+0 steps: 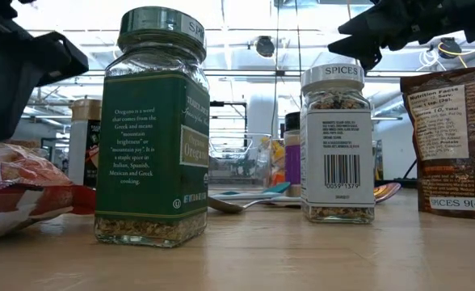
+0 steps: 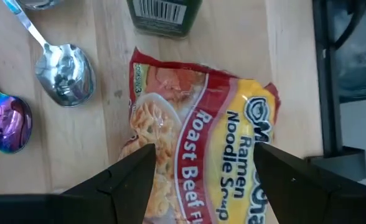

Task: Pick & Place Food Item
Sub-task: Put the red noodle pack into the right transparent bin

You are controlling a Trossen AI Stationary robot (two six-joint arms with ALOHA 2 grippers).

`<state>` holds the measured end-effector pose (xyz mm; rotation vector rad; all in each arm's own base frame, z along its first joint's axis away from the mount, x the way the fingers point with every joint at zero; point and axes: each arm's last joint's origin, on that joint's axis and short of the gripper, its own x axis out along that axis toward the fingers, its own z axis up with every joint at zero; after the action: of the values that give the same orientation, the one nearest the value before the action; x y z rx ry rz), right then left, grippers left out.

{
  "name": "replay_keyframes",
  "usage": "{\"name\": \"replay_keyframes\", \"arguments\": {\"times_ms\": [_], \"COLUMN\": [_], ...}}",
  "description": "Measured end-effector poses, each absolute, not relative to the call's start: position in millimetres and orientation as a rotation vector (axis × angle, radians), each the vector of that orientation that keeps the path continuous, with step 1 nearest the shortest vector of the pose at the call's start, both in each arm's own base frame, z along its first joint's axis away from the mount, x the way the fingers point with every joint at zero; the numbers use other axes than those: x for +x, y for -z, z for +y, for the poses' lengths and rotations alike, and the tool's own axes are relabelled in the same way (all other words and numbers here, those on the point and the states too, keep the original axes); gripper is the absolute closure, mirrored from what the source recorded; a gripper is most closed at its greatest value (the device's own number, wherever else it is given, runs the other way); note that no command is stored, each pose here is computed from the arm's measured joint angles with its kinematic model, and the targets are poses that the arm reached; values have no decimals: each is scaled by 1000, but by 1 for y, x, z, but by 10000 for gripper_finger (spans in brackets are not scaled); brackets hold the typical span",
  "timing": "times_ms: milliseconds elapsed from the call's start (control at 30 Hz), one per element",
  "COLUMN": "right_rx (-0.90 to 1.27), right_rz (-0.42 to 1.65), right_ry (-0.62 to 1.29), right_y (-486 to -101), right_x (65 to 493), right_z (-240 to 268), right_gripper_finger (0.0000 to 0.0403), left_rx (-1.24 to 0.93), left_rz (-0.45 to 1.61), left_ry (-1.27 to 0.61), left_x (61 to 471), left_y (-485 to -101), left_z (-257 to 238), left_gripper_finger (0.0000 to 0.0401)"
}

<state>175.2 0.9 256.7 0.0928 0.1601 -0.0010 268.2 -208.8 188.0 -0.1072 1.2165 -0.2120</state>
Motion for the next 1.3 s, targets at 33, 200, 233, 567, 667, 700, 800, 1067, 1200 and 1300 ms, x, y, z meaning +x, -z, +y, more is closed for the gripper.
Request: {"name": "replay_keyframes", "arguments": {"times_ms": [33, 200, 233, 567, 667, 700, 800, 1067, 1200, 1300], "right_rx": [93, 93, 93, 93, 93, 93, 93, 89, 85, 71], "right_rz": [160, 161, 161, 160, 160, 160, 160, 159, 160, 161], "right_ry": [1, 1, 1, 1, 1, 1, 1, 1, 1, 0], "right_y": [-257, -257, -257, -257, -257, -257, -257, -257, -257, -257], "right_x": [175, 175, 175, 175, 175, 175, 175, 175, 175, 175], "right_z": [1, 1, 1, 1, 1, 1, 1, 1, 1, 1], "right_gripper_finger": [188, 188, 188, 188, 188, 188, 188, 188, 188, 188], "left_rx": [-108, -103, -105, -142, -171, -189, -260, -401, -425, -454], "left_rz": [1221, 1252, 1261, 1285, 1305, 1315, 1360, 1403, 1323, 1228], "left_ry": [209, 210, 216, 232, 248, 255, 287, 316, 318, 295], "left_x": [269, 269, 270, 270, 270, 271, 272, 273, 269, 263], "left_y": [-186, -179, -178, -178, -178, -178, -178, -190, -214, -238], "left_z": [-209, -210, -211, -210, -210, -209, -207, -199, -192, -184], "left_gripper_finger": [121, 138, 148, 286, 317, 327, 354, 384, 391, 392]}}
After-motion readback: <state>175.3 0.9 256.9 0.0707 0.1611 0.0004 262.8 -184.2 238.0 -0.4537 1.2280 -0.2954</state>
